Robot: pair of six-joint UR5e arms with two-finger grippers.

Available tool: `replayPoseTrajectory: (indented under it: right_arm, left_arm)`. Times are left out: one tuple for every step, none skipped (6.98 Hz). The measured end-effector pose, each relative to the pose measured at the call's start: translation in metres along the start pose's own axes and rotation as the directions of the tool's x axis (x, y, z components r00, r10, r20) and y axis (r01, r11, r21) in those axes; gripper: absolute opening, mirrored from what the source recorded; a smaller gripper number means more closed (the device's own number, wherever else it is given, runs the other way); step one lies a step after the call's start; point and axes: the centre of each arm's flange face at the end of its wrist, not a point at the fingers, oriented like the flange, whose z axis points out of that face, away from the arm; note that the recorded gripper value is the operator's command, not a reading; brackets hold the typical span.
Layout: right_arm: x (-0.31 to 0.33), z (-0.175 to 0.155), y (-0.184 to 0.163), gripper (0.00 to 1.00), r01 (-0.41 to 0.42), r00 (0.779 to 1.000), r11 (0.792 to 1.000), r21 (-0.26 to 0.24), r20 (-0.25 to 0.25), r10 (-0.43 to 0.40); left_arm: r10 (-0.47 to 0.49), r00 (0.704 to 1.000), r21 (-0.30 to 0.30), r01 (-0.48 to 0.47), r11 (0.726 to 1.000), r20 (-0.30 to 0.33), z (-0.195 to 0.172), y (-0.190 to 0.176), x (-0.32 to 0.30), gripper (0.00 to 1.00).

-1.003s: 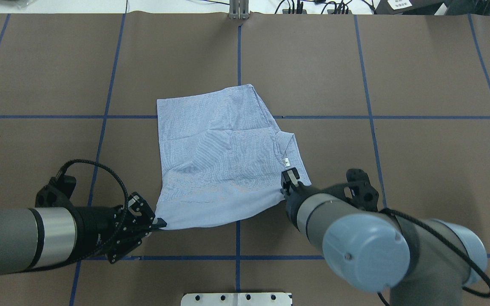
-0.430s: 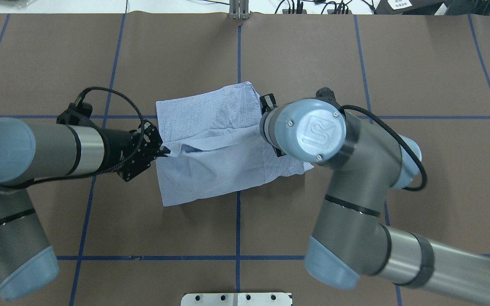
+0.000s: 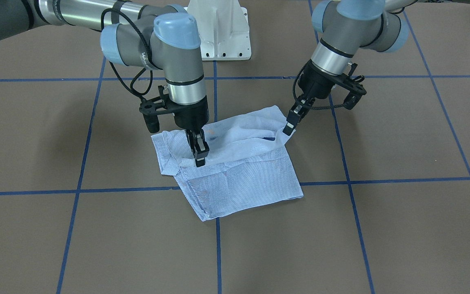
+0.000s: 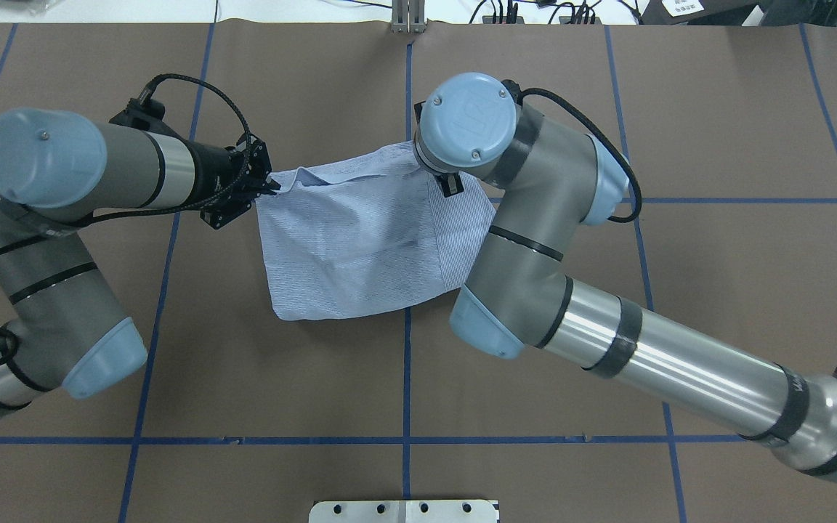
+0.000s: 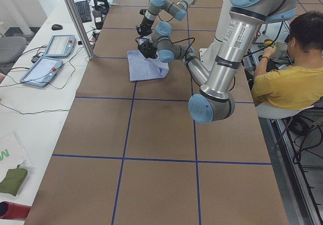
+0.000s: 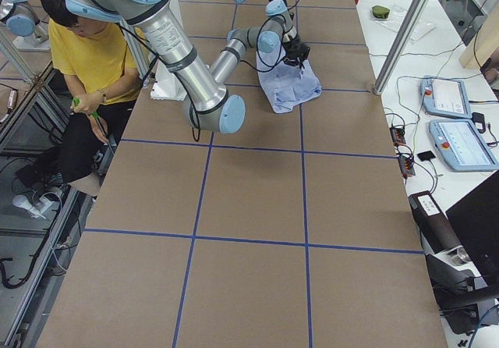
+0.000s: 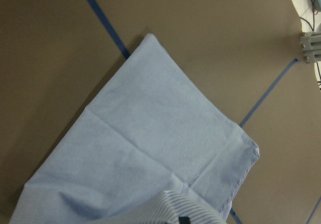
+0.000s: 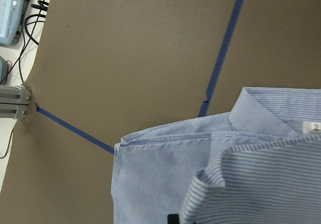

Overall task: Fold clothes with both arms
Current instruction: 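Lay the hem over the collar edge and open both grippers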

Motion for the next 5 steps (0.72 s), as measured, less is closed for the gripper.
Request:
replayPoseTrajectory:
  right_arm:
    - [-0.019, 0.017, 0.004, 0.00, -0.001, 1.000, 1.000, 0.002, 0.004, 0.001]
    - [-0.029, 0.030, 0.003, 0.00, -0.001, 1.000, 1.000, -0.003, 0.012, 0.001]
    - [-0.035, 0.041, 0.003, 0.00, 0.002, 1.000, 1.000, -0.005, 0.013, -0.002]
    - [-0.038, 0.050, 0.005, 0.35, 0.005, 1.000, 1.000, -0.001, 0.008, -0.005]
    - [-0.038, 0.062, 0.005, 0.99, 0.007, 1.000, 1.000, -0.004, 0.008, -0.007]
  left_arm:
    - [0.018, 1.000, 0.025, -0.018, 1.000, 0.007, 0.018, -0.018, 0.004, 0.00]
    - [0.030, 1.000, 0.036, -0.030, 0.999, 0.001, 0.038, -0.036, 0.002, 0.00]
    - [0.036, 0.999, 0.040, -0.036, 0.999, -0.010, 0.056, -0.050, -0.002, 0.00]
    - [0.040, 0.999, 0.041, -0.039, 0.998, -0.017, 0.074, -0.060, -0.004, 0.00]
    - [0.045, 0.999, 0.039, -0.044, 0.998, -0.022, 0.087, -0.066, -0.007, 0.18]
